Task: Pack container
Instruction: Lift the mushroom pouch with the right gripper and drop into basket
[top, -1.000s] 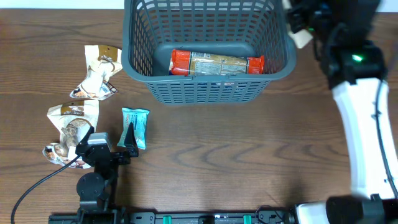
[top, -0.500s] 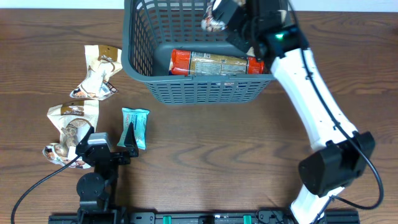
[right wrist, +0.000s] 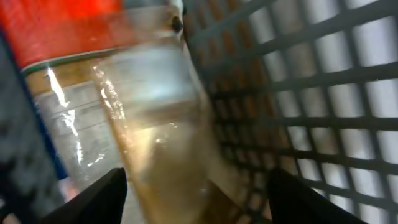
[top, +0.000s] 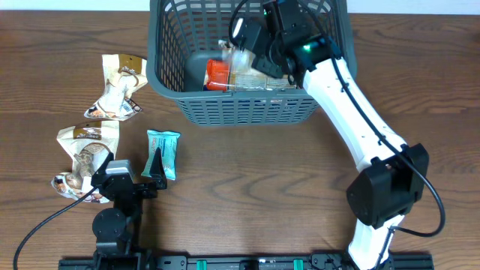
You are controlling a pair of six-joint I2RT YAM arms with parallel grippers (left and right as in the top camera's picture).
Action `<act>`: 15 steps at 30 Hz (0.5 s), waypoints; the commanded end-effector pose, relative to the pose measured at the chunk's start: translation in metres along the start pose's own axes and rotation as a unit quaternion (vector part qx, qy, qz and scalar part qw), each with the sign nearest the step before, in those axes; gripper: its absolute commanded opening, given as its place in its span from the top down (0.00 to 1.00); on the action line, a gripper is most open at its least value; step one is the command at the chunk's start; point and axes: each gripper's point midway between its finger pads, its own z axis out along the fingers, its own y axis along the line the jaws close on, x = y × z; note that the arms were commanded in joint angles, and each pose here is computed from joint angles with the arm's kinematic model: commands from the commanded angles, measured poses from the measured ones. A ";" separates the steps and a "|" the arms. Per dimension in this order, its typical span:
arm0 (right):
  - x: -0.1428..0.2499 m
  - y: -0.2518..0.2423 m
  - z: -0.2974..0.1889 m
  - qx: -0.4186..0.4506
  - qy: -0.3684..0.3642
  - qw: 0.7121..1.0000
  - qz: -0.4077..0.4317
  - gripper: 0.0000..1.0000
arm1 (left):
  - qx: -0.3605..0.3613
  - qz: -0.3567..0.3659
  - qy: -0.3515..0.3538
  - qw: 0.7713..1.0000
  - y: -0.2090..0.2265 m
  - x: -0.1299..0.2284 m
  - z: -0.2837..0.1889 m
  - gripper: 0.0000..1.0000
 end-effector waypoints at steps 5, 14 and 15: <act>0.004 0.022 0.018 -0.049 0.008 0.999 -0.004 0.27 | -0.003 -0.006 0.027 1.000 0.001 0.017 0.001 0.01; -0.030 0.009 0.000 -0.039 -0.067 0.995 0.067 0.12 | -0.004 -0.005 0.029 1.000 0.002 0.018 0.001 0.01; -0.038 0.011 -0.008 -0.051 -0.088 0.992 0.073 0.09 | -0.004 -0.005 0.029 1.000 0.002 0.018 0.001 0.01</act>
